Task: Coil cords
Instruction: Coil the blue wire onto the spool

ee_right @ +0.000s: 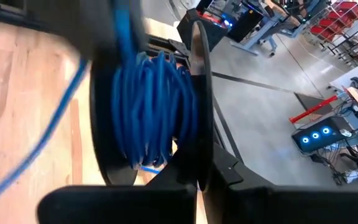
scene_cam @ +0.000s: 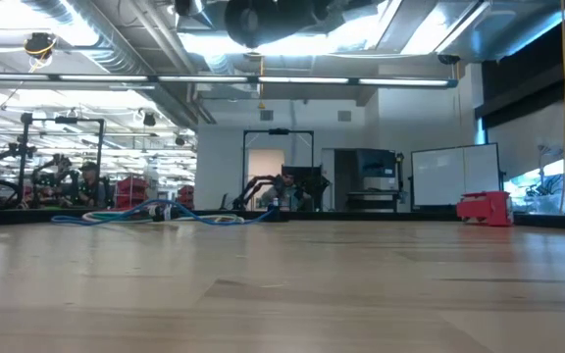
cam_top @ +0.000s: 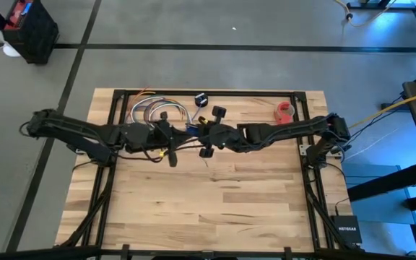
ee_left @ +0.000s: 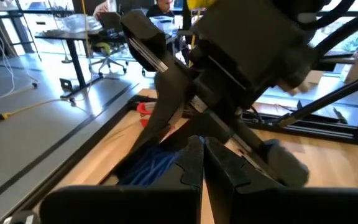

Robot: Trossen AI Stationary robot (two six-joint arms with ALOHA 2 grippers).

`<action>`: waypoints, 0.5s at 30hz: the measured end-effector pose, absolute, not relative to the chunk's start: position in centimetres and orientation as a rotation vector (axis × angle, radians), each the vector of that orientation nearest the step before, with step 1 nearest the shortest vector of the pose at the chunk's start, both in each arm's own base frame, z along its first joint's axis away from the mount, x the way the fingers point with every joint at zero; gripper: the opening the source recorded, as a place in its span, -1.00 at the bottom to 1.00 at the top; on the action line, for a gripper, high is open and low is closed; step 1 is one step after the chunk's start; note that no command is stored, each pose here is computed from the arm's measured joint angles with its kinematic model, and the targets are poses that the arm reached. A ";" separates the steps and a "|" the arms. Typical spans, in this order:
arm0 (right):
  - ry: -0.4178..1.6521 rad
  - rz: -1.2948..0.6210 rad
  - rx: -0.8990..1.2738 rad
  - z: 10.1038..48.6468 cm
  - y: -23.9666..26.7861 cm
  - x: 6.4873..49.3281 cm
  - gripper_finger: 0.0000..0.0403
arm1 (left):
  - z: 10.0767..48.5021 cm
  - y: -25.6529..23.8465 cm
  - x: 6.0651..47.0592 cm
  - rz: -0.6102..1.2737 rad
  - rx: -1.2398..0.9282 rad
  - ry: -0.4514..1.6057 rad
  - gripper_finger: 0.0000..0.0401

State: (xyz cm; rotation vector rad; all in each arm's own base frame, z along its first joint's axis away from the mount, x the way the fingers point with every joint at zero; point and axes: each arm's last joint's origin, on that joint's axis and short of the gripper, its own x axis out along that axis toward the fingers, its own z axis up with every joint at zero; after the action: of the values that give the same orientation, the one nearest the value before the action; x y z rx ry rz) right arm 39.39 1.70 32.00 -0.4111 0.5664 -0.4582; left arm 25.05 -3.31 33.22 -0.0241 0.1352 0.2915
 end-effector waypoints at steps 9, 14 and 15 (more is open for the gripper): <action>0.554 -0.457 -0.390 32.0 1.7 39.4 -0.99 | 32.0 -3.7 27.2 0.289 0.002 0.129 -1.00; 0.519 -0.476 -0.380 32.4 1.7 39.6 -0.99 | 32.0 -4.1 27.1 0.272 0.018 0.127 -1.00; 0.518 -0.479 -0.383 32.4 1.7 39.6 -0.99 | 32.3 -4.2 26.9 0.266 0.022 0.120 -1.00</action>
State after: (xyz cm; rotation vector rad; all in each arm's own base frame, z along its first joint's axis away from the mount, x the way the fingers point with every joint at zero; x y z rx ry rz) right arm 39.56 1.71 32.37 -0.3833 0.5181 -0.4793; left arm 26.92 -4.24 32.26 0.0220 0.1202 0.2661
